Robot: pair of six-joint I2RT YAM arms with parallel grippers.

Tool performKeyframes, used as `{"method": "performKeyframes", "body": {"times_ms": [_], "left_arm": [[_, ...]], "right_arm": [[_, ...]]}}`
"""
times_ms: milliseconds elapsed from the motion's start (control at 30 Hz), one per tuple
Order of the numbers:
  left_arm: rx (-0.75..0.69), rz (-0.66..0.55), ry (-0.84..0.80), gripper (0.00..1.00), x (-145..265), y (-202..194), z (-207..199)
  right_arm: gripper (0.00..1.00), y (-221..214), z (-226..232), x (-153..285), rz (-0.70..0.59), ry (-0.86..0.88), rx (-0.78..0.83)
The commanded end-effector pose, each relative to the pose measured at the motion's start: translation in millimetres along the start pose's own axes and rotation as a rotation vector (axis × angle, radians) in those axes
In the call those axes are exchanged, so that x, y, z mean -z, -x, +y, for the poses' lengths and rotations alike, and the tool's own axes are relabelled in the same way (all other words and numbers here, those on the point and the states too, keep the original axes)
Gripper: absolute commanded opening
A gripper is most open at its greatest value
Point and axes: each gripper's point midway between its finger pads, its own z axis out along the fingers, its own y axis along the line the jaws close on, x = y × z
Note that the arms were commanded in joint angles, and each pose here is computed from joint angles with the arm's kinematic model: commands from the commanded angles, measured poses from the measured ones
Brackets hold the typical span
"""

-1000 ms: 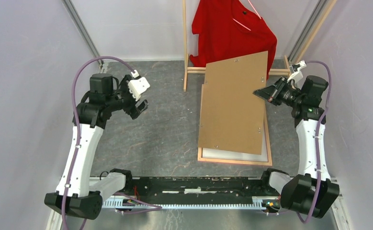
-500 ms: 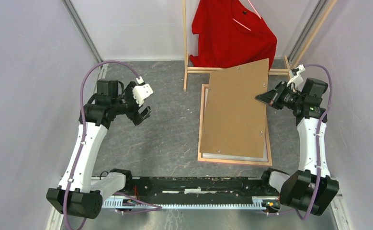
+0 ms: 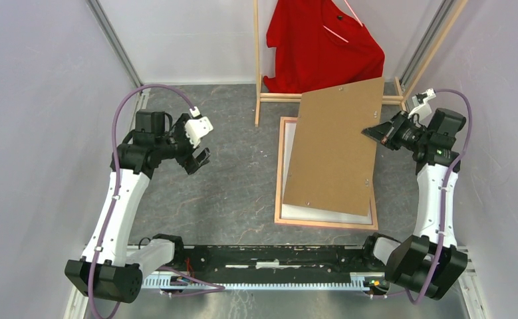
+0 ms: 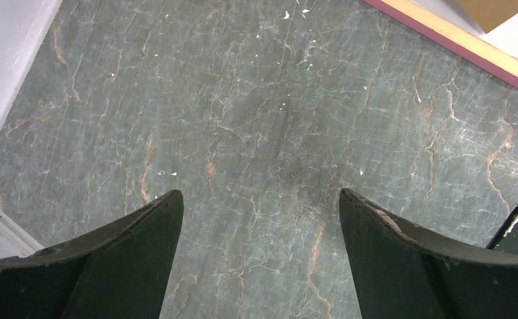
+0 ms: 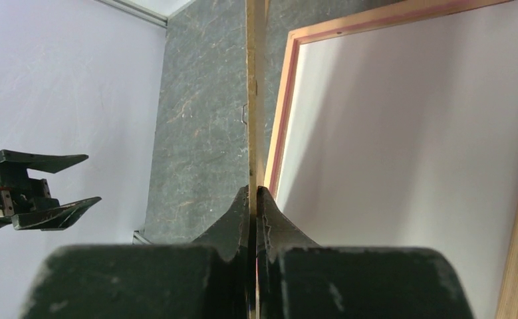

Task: Put the photo into the frame
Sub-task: Place the photo frame item in the photo frame.

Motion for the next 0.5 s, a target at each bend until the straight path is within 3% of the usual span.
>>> {"method": "performKeyframes", "body": {"times_ms": [0, 467], "left_arm": [[-0.032, -0.001, -0.015, 0.93, 0, -1, -3], [-0.027, 0.025, -0.025, 0.92, -5, -9, -4]], "right_arm": [[0.0, 10, 32, 8, -0.039, 0.123, 0.045], [0.0, -4, 13, 3, -0.028, 0.054, 0.044]]}}
